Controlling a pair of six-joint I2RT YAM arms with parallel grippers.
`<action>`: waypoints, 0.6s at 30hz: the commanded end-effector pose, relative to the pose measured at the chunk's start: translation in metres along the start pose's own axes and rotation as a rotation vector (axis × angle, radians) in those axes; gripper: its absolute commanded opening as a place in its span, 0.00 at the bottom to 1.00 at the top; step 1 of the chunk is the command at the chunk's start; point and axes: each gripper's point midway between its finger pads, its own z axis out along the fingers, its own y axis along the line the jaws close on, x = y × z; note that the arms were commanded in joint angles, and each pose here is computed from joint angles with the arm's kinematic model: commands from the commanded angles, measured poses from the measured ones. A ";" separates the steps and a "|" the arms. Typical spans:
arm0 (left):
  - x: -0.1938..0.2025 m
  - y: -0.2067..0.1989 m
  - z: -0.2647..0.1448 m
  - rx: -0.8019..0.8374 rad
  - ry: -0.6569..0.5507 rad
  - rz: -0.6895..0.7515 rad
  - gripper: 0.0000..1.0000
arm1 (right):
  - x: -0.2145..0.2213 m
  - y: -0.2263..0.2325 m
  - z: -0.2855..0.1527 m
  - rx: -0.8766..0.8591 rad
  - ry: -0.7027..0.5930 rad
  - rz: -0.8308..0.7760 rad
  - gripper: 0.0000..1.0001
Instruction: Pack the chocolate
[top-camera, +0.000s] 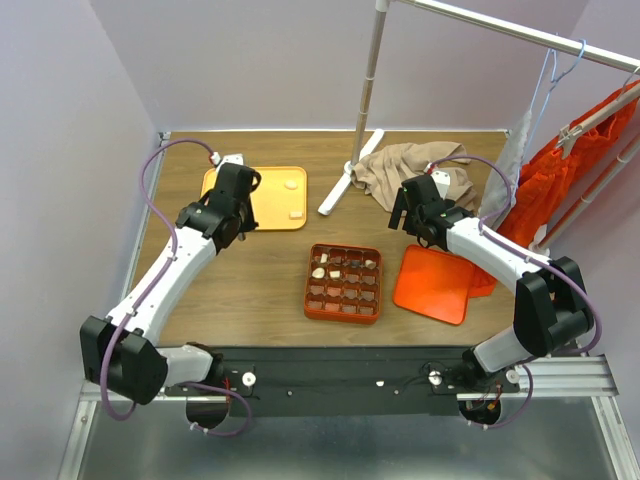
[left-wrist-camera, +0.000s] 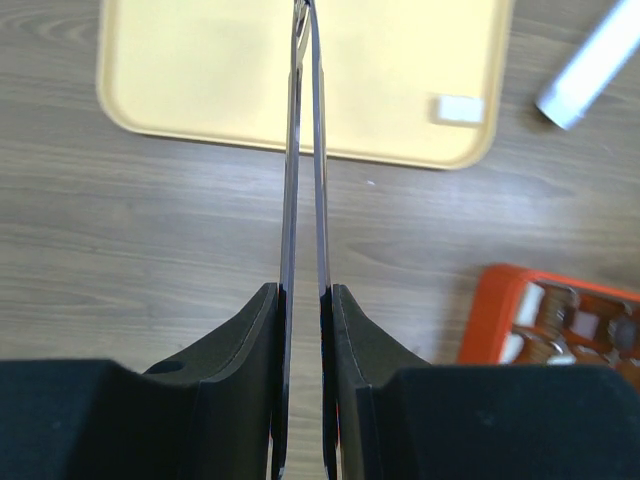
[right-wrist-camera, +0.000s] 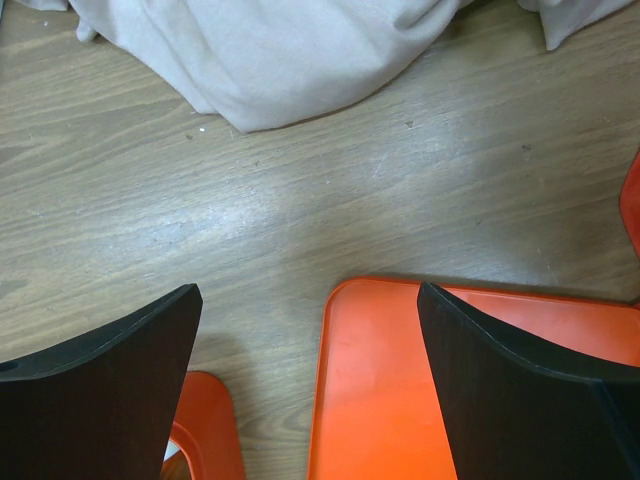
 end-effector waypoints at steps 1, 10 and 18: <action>-0.006 0.023 0.022 -0.052 0.005 -0.059 0.27 | 0.004 -0.004 -0.001 0.012 0.014 0.010 0.98; -0.008 0.041 0.048 -0.132 0.012 -0.071 0.35 | 0.005 -0.006 -0.003 0.011 0.011 0.007 0.98; -0.020 0.054 0.062 -0.197 -0.008 -0.076 0.38 | 0.002 -0.004 -0.003 0.009 0.008 0.004 0.98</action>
